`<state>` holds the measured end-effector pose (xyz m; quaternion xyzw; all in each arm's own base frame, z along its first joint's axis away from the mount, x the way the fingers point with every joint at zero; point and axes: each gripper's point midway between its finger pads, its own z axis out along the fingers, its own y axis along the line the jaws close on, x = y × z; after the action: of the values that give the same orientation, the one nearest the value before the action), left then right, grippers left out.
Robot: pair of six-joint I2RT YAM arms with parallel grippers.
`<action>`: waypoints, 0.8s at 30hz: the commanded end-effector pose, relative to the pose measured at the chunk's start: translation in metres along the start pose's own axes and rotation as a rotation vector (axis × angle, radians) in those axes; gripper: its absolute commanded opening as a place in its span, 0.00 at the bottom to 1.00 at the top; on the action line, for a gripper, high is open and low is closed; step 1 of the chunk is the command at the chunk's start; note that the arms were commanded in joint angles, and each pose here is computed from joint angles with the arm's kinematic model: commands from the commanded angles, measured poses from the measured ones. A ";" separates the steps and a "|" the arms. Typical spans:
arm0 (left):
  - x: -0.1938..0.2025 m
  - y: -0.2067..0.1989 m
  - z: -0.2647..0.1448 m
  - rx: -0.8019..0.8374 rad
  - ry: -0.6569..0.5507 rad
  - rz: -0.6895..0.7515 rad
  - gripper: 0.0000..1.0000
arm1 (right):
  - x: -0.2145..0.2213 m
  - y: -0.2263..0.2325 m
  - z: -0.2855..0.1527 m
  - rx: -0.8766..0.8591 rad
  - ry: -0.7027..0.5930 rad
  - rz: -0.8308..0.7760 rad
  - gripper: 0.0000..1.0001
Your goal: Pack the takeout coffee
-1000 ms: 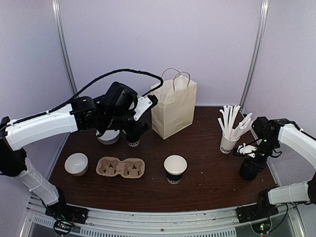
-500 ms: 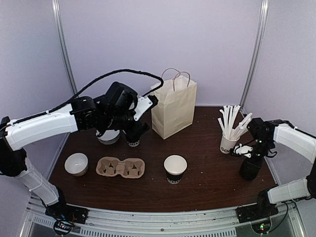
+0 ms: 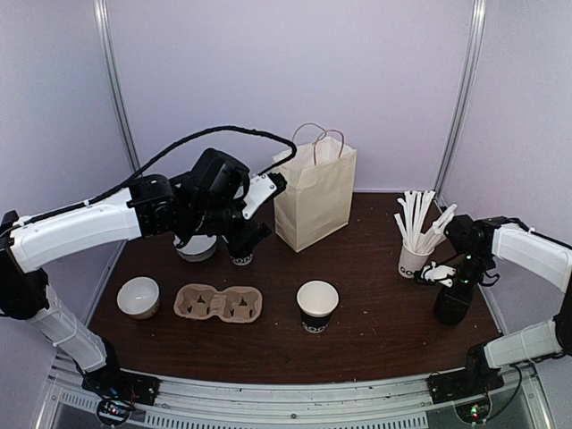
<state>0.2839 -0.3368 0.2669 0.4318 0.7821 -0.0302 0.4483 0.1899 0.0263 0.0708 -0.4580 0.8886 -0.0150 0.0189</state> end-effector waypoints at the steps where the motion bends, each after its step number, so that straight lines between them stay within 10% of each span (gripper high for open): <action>1: -0.006 0.000 0.002 -0.003 -0.024 0.003 0.68 | 0.005 0.003 -0.014 0.021 0.000 0.012 0.25; 10: -0.006 -0.005 0.002 0.023 -0.026 0.004 0.68 | 0.012 0.012 -0.032 0.034 -0.010 0.021 0.19; 16: -0.006 -0.005 0.002 0.026 -0.025 0.001 0.68 | 0.008 0.007 -0.025 0.039 -0.007 0.057 0.37; 24: -0.006 -0.004 0.001 0.020 -0.024 0.004 0.68 | -0.006 -0.005 -0.015 0.012 0.010 0.071 0.37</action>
<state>0.2815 -0.3391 0.2659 0.4364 0.7812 -0.0382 0.4448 0.1804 0.0263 0.0842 -0.4338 0.9008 -0.0156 0.0092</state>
